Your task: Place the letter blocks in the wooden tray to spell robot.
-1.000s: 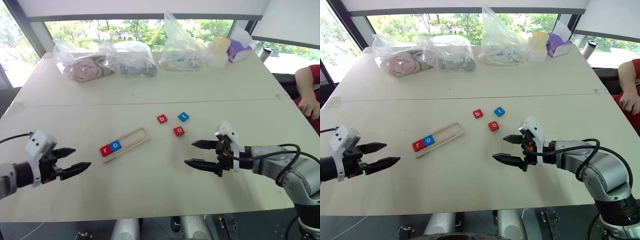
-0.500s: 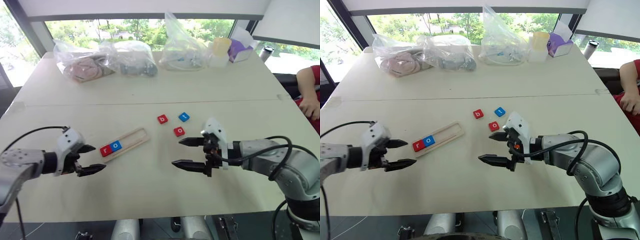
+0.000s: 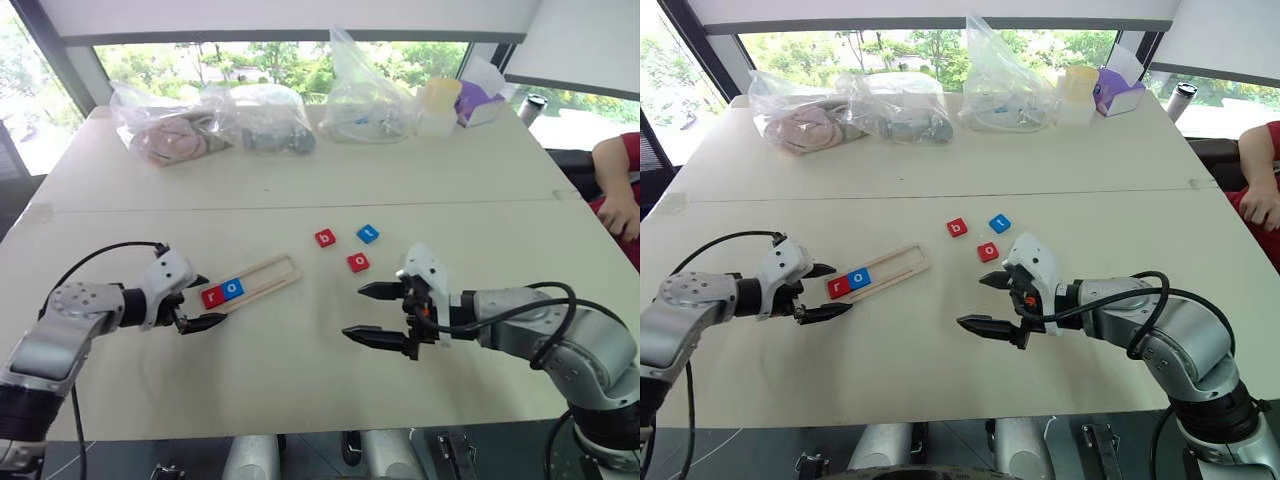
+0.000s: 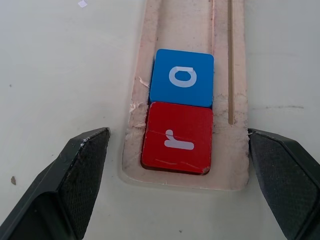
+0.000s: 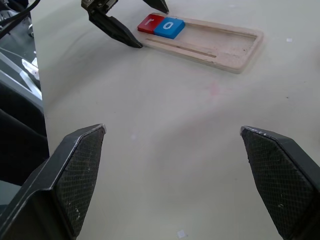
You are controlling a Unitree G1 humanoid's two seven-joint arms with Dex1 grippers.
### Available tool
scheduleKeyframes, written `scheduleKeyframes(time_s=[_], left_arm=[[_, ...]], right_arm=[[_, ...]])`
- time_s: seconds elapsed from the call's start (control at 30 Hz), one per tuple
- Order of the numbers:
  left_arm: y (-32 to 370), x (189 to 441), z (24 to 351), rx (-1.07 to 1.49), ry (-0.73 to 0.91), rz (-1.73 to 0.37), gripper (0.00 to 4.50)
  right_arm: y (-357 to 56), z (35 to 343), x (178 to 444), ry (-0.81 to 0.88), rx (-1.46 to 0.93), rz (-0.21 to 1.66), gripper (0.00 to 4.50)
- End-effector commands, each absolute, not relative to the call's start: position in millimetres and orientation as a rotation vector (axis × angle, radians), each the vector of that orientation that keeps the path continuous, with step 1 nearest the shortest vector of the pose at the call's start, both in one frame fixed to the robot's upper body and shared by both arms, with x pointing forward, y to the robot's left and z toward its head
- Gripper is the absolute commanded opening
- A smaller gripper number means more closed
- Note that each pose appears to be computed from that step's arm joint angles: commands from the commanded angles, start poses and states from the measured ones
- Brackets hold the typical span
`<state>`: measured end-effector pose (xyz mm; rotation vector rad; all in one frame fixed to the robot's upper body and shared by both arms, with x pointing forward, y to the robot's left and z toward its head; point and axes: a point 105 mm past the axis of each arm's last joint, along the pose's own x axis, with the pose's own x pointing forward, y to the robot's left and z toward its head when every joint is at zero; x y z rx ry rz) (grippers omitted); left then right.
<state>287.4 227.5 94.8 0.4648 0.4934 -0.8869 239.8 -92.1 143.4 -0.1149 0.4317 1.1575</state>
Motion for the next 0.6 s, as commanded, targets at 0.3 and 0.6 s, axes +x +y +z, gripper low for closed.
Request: scheduleKeyframes(time_s=[0.3, 0.6], left_arm=[[226.3, 285.1, 80.3, 0.448, 0.525, -0.918, 3.12], [183.1, 293.6, 111.2, 0.586, 0.416, -1.234, 3.12]], right_arm=[[-92.3, 151.1, 238.5, 0.375, -0.130, 1.150, 4.50], [-96.1, 147.4, 241.0, 0.378, -0.128, 1.137, 4.50]])
